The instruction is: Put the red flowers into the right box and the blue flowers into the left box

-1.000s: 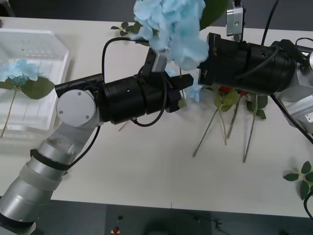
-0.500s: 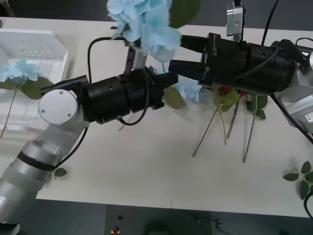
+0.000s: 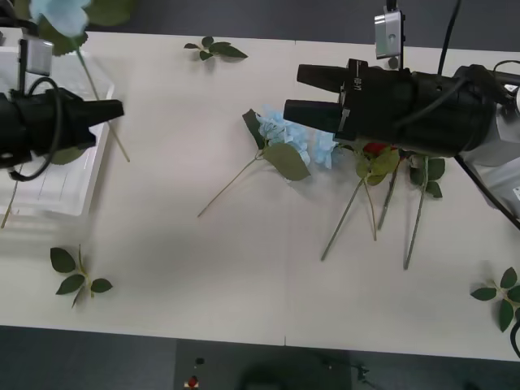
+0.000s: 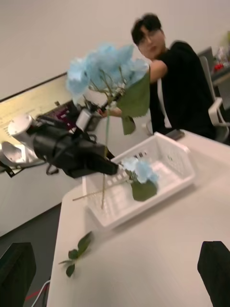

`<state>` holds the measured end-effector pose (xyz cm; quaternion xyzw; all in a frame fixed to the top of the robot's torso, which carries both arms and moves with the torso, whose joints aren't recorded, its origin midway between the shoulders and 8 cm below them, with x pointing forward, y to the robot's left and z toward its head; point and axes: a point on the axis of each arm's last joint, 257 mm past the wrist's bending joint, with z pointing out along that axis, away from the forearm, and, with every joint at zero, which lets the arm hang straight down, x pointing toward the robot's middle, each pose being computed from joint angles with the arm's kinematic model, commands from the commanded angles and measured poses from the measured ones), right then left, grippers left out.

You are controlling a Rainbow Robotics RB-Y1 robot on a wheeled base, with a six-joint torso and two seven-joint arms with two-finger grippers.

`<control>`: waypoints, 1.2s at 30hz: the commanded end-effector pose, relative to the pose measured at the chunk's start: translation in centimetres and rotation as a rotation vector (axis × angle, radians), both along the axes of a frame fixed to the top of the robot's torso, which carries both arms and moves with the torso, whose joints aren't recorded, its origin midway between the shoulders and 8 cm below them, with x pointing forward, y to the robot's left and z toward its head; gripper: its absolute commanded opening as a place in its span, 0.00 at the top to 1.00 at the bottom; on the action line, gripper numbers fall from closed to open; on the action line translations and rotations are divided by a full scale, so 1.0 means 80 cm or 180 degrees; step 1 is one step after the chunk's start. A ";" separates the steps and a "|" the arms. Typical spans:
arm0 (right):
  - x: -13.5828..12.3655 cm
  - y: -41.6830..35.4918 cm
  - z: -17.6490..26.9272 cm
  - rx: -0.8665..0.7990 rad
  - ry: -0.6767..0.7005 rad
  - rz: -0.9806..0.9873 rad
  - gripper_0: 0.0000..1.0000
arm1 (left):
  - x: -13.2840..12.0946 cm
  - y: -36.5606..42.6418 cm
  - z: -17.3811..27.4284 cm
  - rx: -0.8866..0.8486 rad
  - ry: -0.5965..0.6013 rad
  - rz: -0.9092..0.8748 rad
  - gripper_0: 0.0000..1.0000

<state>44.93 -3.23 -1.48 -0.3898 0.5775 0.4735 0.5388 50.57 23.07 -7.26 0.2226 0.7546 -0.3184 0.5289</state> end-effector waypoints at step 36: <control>0.127 -0.455 -0.246 -0.1721 0.3345 -0.3418 0.00 | -0.023 0.211 0.038 0.0722 0.0276 0.0413 0.07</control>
